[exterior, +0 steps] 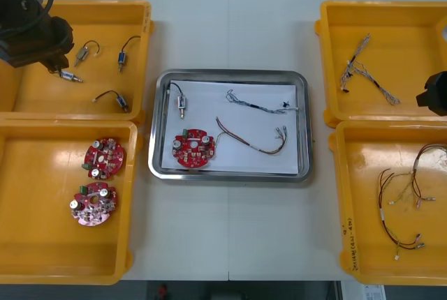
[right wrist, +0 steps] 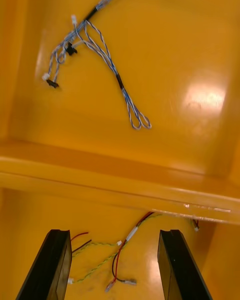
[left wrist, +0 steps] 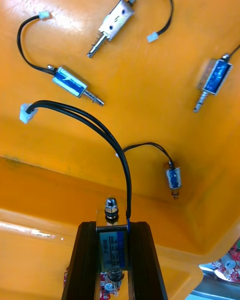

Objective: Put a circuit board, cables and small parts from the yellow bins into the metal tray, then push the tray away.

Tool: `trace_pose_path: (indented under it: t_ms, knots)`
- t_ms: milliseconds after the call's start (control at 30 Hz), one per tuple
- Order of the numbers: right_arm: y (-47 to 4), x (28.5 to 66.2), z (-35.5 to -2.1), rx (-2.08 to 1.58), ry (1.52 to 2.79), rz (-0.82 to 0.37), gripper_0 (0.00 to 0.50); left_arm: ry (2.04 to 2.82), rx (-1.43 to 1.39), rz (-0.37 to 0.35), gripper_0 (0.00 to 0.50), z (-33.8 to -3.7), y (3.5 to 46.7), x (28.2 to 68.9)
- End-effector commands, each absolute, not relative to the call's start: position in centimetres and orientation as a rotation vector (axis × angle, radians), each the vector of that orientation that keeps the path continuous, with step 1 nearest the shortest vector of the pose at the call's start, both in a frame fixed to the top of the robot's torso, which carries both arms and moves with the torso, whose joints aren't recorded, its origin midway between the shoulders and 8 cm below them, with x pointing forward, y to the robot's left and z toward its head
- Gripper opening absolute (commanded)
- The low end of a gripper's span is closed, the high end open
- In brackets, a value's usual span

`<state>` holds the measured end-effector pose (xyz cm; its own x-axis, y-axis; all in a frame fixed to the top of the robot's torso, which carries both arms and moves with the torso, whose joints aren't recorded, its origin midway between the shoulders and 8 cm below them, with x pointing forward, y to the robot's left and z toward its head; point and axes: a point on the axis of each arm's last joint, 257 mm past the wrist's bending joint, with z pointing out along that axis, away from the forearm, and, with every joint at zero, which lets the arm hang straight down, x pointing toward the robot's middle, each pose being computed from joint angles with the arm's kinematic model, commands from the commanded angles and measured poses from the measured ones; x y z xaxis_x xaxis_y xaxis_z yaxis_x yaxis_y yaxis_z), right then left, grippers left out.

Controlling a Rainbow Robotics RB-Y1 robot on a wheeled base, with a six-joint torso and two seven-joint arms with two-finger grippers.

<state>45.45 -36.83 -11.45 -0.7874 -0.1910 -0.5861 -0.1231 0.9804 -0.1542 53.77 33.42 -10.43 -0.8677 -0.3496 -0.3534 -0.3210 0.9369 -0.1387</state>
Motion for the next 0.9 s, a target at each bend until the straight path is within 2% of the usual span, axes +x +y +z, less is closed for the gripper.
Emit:
trace_pose_path:
  t_ms: [33,200,667,900]
  knots:
    - [-39.4,43.6,-11.1,-0.077,2.485,-0.102,0.500,2.674,-0.296,-0.099,0.000,-7.7,30.0,54.6]
    - [-40.0,42.5,-12.0,0.043,2.502,-0.028,0.500,2.671,-0.197,-0.109,0.000,-7.9,26.1,54.6]
    - [-41.8,39.1,-16.0,0.142,2.607,-0.027,0.500,2.667,0.046,-0.159,0.000,-8.7,14.5,54.1]
    - [-41.5,38.2,-16.4,0.130,2.613,-0.030,0.500,2.645,0.076,-0.198,0.000,-9.8,10.7,54.2]
